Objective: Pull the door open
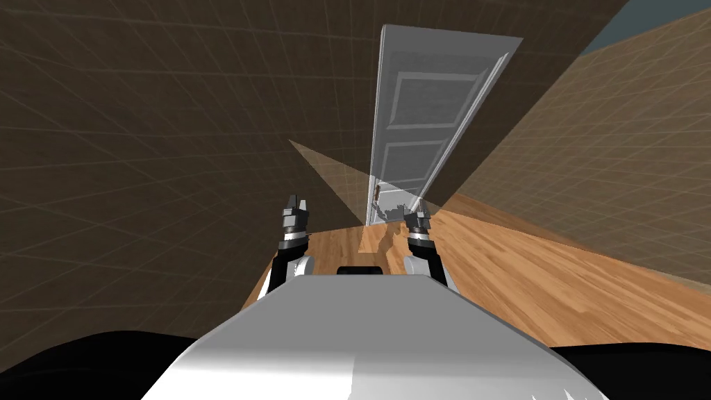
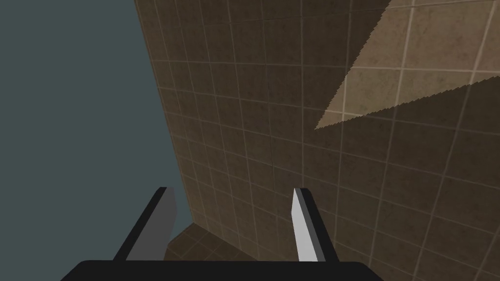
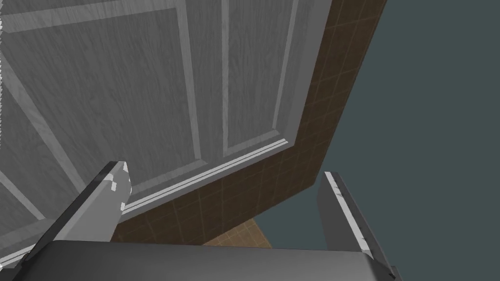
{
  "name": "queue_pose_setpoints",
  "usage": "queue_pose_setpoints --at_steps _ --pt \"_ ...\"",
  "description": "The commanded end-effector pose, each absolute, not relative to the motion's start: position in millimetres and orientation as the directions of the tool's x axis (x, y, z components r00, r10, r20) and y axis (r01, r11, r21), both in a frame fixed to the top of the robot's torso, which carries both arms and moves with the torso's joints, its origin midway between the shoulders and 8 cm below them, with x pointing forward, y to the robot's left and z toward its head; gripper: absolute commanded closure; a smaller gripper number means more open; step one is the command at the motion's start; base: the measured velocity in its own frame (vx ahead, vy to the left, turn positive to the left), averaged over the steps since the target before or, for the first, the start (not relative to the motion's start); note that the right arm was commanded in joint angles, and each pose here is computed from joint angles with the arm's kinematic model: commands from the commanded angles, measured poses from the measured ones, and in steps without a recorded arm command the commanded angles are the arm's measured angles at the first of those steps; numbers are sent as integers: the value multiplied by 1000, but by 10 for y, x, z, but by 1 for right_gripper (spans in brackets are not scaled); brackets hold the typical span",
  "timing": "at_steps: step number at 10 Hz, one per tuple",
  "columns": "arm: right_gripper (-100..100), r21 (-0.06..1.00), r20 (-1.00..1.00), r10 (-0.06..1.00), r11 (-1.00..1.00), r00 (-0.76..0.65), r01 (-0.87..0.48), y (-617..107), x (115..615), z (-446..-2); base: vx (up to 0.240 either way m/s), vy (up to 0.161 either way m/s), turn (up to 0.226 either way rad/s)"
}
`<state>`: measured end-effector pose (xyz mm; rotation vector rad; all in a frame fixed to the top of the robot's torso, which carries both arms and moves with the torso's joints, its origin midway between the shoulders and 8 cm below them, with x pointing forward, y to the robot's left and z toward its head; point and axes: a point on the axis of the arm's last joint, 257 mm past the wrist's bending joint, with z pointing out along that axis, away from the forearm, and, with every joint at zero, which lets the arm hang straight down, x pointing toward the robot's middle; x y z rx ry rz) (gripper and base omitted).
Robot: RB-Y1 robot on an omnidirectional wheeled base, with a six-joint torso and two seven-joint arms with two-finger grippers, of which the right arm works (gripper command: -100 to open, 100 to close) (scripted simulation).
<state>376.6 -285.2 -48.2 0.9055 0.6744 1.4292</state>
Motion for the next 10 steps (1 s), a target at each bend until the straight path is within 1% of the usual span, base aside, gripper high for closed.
queue_pose_setpoints --at_steps 1,4,7,8,9,10 --pt "-100 846 160 986 -111 50 -522 -2915 3781 -591 37 -48 154" --pt "-100 844 225 974 -177 35 -506 -3023 3835 -779 30 -47 190" --pt "-100 836 296 955 -247 24 -490 -3151 3884 -980 32 -49 212" --pt "-100 831 322 946 -272 21 -485 -3200 3898 -1051 30 -65 275" --pt "-100 826 348 937 -296 20 -480 -3250 3912 -1123 33 -69 107" --pt "-100 820 373 928 -320 19 -475 -3302 3924 -1194 32 -75 230"
